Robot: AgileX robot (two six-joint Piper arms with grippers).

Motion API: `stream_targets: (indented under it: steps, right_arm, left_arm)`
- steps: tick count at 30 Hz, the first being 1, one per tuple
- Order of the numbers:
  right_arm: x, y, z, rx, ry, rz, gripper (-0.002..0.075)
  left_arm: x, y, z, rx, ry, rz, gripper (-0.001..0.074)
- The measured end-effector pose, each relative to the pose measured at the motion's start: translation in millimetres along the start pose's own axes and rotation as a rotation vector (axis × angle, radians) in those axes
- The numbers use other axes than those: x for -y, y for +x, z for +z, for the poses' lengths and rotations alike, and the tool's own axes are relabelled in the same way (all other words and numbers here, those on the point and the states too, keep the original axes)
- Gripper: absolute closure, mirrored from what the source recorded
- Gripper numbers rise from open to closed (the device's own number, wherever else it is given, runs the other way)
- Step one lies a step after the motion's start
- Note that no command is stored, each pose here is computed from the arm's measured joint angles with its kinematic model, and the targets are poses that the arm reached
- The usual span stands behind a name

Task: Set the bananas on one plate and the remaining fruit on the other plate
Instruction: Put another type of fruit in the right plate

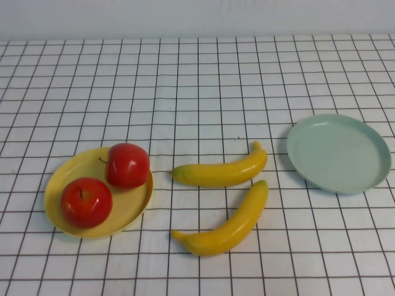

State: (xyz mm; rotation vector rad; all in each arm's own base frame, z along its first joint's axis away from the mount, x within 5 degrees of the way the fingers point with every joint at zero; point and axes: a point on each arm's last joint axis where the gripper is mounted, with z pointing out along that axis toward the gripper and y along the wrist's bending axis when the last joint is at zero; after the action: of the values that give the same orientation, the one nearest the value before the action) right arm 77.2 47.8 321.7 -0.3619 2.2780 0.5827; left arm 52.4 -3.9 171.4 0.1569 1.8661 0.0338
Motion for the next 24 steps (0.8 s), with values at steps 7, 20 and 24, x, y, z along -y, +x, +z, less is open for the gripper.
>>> stream_targets:
  steps: [7,20,24]
  right_arm:
    - [6,-40,40,-0.194,-0.154,-0.163,0.0742]
    - [-40,-71,133,-0.434,-0.23,-0.754,0.0735]
    - [-56,-71,173,-0.511,-0.274,-0.967,0.0629]
  left_arm:
    - [0,0,0,0.0,0.0,0.0,0.0738]
    - [0,0,0,0.0,0.0,0.0,0.0738]
    - [0,0,0,0.0,0.0,0.0,0.0738]
